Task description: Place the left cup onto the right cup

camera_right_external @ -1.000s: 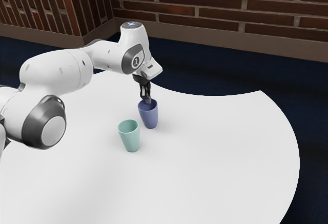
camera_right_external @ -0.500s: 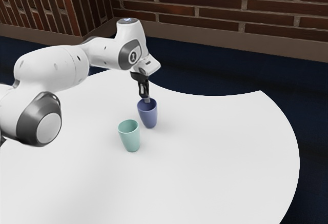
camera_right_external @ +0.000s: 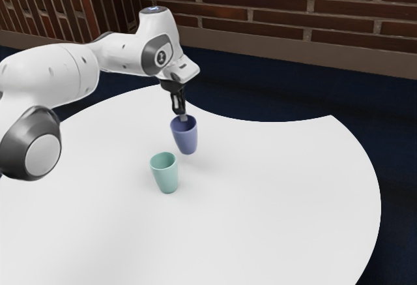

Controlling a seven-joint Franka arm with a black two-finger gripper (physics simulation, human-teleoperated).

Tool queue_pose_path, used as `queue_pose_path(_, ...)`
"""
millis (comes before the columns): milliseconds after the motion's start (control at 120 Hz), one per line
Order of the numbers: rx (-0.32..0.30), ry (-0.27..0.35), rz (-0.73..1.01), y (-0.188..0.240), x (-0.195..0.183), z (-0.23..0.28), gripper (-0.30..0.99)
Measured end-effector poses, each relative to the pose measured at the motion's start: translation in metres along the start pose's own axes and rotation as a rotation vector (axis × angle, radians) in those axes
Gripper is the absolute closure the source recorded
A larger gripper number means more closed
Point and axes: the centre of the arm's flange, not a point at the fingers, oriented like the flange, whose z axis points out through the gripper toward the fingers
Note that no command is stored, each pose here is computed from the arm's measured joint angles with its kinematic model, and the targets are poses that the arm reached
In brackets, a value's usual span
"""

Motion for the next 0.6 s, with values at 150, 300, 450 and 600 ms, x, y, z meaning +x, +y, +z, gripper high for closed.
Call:
queue_pose_path(150,0.005,0.009,0.001,0.008,0.004,-0.020,0.79)
queue_pose_path(300,0.005,0.015,0.005,0.017,0.009,-0.034,0.79)
queue_pose_path(450,0.006,0.019,0.003,0.025,0.011,-0.049,0.79)
queue_pose_path(600,0.001,0.018,0.000,0.033,0.011,-0.058,0.79)
